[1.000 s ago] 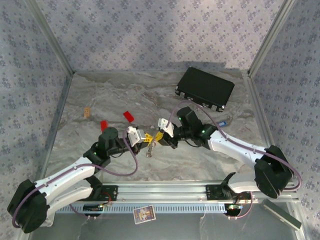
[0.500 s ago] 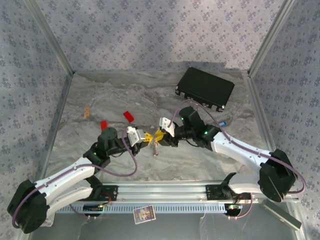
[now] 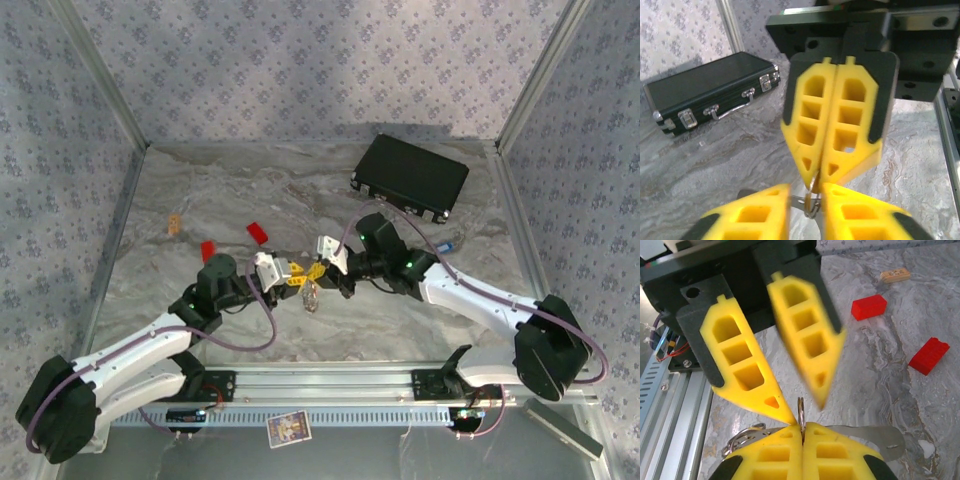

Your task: Put the keys on the keyring

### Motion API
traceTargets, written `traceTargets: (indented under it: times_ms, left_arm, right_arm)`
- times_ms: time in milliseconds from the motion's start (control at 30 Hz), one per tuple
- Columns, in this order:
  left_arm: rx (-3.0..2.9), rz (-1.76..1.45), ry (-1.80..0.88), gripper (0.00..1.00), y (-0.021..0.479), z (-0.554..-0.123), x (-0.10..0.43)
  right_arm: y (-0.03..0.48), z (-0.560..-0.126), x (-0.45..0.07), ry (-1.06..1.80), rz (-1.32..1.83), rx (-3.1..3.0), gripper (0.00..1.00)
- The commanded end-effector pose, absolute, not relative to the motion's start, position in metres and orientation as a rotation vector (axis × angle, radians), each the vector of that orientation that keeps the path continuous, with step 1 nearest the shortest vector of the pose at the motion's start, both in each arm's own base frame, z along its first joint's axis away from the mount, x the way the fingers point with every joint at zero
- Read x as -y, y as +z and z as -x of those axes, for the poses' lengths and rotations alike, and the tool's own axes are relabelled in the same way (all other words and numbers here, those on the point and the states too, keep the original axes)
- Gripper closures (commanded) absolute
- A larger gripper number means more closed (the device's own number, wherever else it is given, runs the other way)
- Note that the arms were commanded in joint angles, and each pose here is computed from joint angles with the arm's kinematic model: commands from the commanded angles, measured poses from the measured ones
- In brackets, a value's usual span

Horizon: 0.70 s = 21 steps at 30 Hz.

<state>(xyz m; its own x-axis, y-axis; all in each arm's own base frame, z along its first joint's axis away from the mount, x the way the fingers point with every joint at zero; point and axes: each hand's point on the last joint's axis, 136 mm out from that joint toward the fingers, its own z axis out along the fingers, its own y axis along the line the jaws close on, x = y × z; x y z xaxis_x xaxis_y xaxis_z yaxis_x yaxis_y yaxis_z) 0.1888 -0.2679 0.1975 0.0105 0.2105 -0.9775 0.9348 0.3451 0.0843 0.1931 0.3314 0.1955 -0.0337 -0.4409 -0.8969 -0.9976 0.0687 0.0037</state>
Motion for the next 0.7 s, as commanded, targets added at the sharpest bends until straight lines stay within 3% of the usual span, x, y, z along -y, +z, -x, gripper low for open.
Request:
traceTargets:
  times_ms: [0,333,567,600,667]
  left_arm:
    - [-1.476,-1.106,-0.764,0.75,0.209,-0.192,0.268]
    - [-1.544,-1.237,-0.718,0.79,0.196,-0.195,0.273]
    - [-1.518,-1.268,-0.743,1.0,0.202,-0.189,0.276]
    - [-1.512,-1.269,-0.752,1.0,0.202,-0.188,0.276]
    - [-1.497,-1.255,-0.765,1.0,0.205,-0.187,0.277]
  right_arm:
    - [0.21,-0.19,-0.335,0.906,1.526,-1.534,1.0]
    - [0.204,-0.185,-0.336,0.756,1.697,-1.539,1.0]
    - [0.219,-0.185,-0.34,0.756,1.727,-1.491,1.0]
    - [0.221,-0.188,-0.339,0.773,1.692,-1.496,0.97]
    - [0.224,-0.194,-0.335,0.832,1.611,-1.519,0.75]
